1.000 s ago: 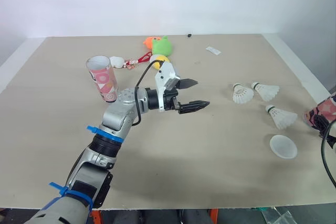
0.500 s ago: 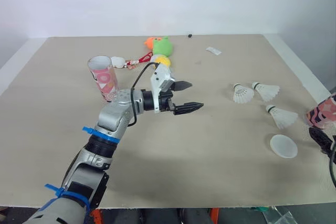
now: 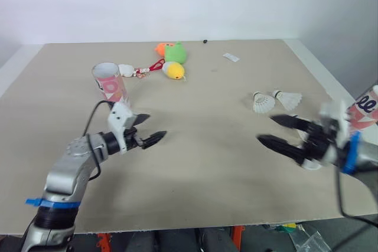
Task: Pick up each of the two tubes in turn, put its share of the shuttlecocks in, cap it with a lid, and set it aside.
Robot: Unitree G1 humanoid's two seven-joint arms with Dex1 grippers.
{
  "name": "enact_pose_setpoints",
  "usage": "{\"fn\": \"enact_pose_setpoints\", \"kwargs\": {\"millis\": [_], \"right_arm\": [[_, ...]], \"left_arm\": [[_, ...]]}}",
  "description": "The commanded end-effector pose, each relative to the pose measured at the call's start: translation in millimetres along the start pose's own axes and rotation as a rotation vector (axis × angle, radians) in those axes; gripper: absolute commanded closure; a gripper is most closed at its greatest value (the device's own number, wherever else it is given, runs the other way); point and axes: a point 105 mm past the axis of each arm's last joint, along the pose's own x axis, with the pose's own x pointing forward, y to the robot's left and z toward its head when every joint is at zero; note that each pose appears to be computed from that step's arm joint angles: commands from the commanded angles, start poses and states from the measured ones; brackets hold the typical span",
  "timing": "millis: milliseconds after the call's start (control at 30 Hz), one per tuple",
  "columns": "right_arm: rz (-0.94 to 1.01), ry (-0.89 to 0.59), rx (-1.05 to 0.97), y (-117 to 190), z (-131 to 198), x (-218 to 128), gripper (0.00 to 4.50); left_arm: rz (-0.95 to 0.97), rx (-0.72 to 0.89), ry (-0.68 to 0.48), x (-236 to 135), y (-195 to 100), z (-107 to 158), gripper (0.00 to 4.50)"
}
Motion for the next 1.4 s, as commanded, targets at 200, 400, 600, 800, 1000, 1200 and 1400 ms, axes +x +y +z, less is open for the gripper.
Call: {"fn": "enact_pose_setpoints", "kwargs": {"millis": [200, 400, 600, 800, 1000, 1200, 1400], "right_arm": [[-0.071, -0.056, -0.055, -19, -5, 66, 0.01], [-0.064, -0.121, -0.04, -6, 3, 87, 0.01], [-0.049, -0.14, -0.044, 14, 4, 90, 0.01], [-0.068, -0.151, -0.056, 21, 9, 85, 0.01], [-0.082, -0.16, -0.074, 27, 16, 77, 0.01], [0.004, -0.143, -0.077, 51, 17, 69, 0.01], [0.07, -0.095, -0.085, 69, 11, 61, 0.01]], "left_arm": [[0.376, -0.003, -0.091, -42, 27, 7, 0.0], [0.476, 0.002, -0.079, -45, 46, 0, 0.0], [0.512, 0.004, -0.076, -29, 71, -1, 0.0], [0.459, 0.011, -0.072, -1, 83, 2, 0.0], [0.402, 0.034, -0.025, 25, 92, -5, 0.0], [0.377, 0.05, -0.011, 41, 98, -6, 0.0], [0.35, 0.078, -0.004, 57, 105, -2, 0.0]]}}
